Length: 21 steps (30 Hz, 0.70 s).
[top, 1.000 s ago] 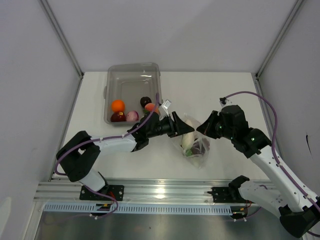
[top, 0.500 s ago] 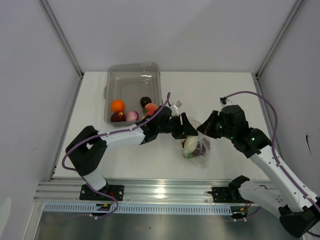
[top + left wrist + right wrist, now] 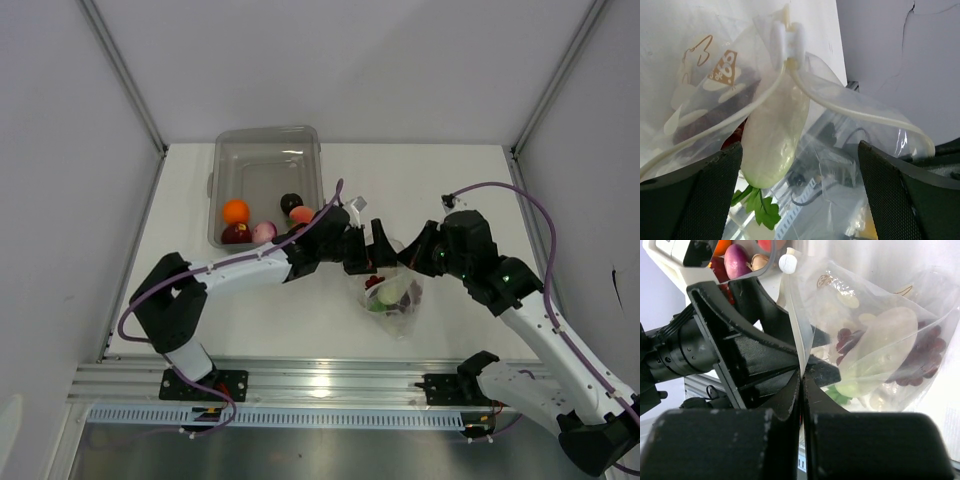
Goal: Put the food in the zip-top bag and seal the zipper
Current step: Place the fake vegetable in the zipper food storage bag.
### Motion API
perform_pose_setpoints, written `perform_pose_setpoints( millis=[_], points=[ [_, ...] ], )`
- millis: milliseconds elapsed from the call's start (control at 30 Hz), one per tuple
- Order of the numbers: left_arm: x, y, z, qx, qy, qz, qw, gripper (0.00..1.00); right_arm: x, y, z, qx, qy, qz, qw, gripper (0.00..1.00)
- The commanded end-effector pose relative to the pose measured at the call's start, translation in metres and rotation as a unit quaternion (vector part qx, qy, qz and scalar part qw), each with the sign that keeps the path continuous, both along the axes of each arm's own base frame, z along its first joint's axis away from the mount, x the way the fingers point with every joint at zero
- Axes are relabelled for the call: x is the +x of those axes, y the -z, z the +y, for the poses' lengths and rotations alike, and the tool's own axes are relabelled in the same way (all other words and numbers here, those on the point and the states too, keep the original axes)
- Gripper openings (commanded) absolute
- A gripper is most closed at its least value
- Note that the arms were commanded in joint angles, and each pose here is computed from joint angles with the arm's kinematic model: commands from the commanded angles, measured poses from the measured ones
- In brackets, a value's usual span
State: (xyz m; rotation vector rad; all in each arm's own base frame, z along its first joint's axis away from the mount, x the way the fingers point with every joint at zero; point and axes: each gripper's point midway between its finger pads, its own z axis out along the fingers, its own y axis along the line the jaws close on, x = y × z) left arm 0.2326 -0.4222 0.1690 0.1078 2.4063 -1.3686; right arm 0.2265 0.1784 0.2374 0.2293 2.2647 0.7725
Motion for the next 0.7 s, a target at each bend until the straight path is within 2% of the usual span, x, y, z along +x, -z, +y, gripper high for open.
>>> perform_pose_setpoints(
  millis=[0, 300, 567, 667],
  points=[
    [-0.01, -0.021, 0.005, -0.018, 0.015, -0.026, 0.999, 0.97, 0.005, -0.005, -0.004, -0.007, 0.007, -0.019, 1.0, 0.0],
    [-0.014, -0.04, 0.025, -0.012, 0.031, -0.118, 0.992, 0.94, 0.004, 0.002, -0.009, -0.02, 0.011, -0.015, 1.0, 0.0],
    [-0.025, -0.086, 0.029, -0.054, 0.087, -0.242, 0.965, 0.92, 0.001, 0.017, -0.009, -0.027, 0.004, -0.003, 1.0, 0.0],
    [-0.021, -0.105, 0.033, -0.056, 0.086, -0.282, 0.954, 0.89, 0.0, 0.018, -0.008, -0.028, 0.001, -0.002, 1.0, 0.0]
  ],
)
